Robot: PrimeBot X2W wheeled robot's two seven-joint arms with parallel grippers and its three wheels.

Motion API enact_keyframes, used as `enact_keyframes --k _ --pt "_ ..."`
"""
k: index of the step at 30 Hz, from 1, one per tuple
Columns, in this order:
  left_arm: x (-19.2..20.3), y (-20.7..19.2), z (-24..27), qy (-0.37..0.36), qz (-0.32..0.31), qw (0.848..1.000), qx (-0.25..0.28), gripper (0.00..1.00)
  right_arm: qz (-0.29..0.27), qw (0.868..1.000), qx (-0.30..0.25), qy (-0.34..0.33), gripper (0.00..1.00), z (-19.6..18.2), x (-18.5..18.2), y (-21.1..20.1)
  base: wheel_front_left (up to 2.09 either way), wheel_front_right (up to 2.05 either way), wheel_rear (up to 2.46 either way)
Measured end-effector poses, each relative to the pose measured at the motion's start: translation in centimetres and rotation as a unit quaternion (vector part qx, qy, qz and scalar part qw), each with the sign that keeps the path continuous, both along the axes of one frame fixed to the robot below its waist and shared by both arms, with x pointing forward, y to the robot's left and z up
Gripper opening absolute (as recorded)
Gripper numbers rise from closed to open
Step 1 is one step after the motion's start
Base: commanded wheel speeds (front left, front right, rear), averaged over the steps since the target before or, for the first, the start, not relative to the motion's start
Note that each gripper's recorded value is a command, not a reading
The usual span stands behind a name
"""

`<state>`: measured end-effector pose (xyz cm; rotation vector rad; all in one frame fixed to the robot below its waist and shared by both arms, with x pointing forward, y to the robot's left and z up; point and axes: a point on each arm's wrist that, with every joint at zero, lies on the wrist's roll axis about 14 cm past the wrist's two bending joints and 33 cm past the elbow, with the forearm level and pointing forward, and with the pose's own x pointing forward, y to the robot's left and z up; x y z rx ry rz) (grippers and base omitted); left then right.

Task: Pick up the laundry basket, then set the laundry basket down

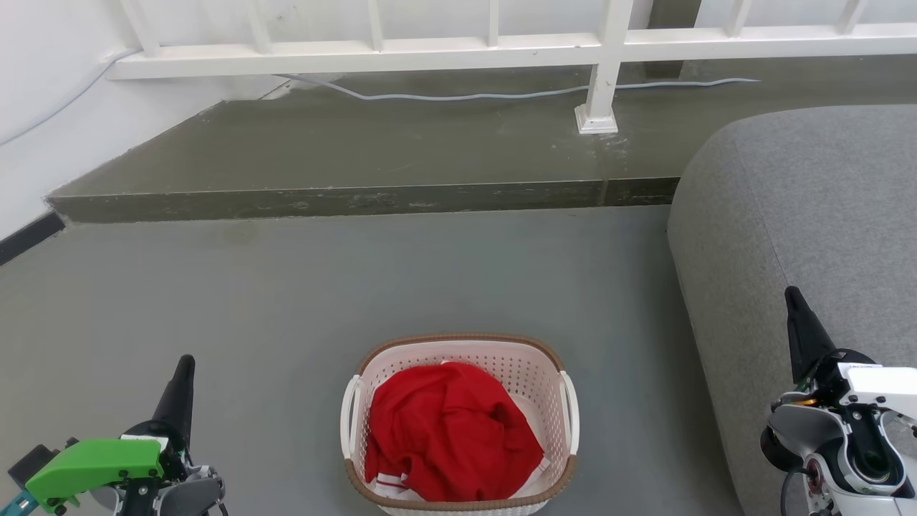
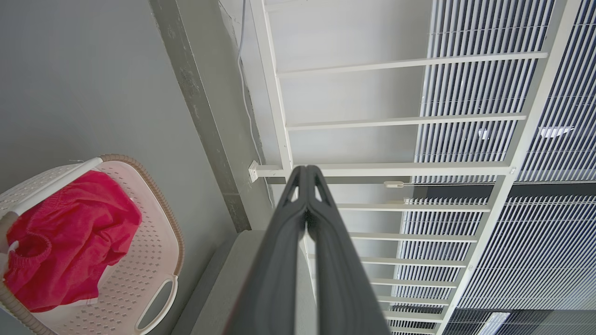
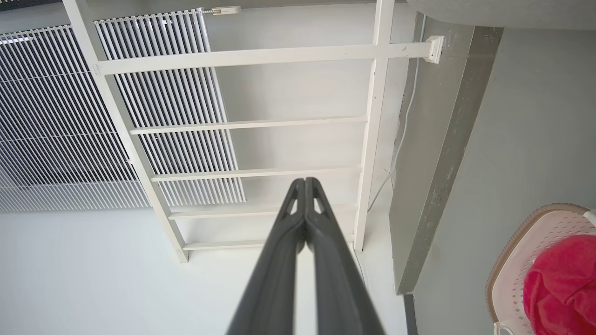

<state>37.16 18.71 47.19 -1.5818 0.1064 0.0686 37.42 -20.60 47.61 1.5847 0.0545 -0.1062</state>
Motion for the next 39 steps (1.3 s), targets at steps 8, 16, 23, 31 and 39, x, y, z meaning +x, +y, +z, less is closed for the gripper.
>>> enact_keyframes --k 8,16,23,31,39 --pt "0.0 -0.01 0.02 0.0 -0.001 1.0 0.0 0.0 0.0 1.0 0.0 0.0 0.0 0.01 0.0 -0.01 0.0 0.0 0.0" --pt "0.01 0.02 0.03 -0.001 0.0 1.0 0.0 0.0 -0.001 1.0 0.0 0.0 0.0 0.02 0.01 -0.04 0.0 0.0 0.0" --pt "0.01 0.05 0.05 -0.001 0.0 1.0 -0.001 0.0 -0.001 1.0 0.001 0.0 0.0 0.02 0.0 -0.06 0.0 0.0 0.0" --pt "0.02 0.07 0.06 -0.001 0.001 1.0 -0.001 0.0 0.0 1.0 0.001 -0.001 0.0 0.03 0.01 -0.02 0.0 0.0 0.0" --pt "0.02 0.09 0.07 -0.001 0.001 1.0 0.0 0.0 0.0 1.0 0.001 -0.001 0.0 0.03 0.01 -0.02 0.0 0.0 0.0"
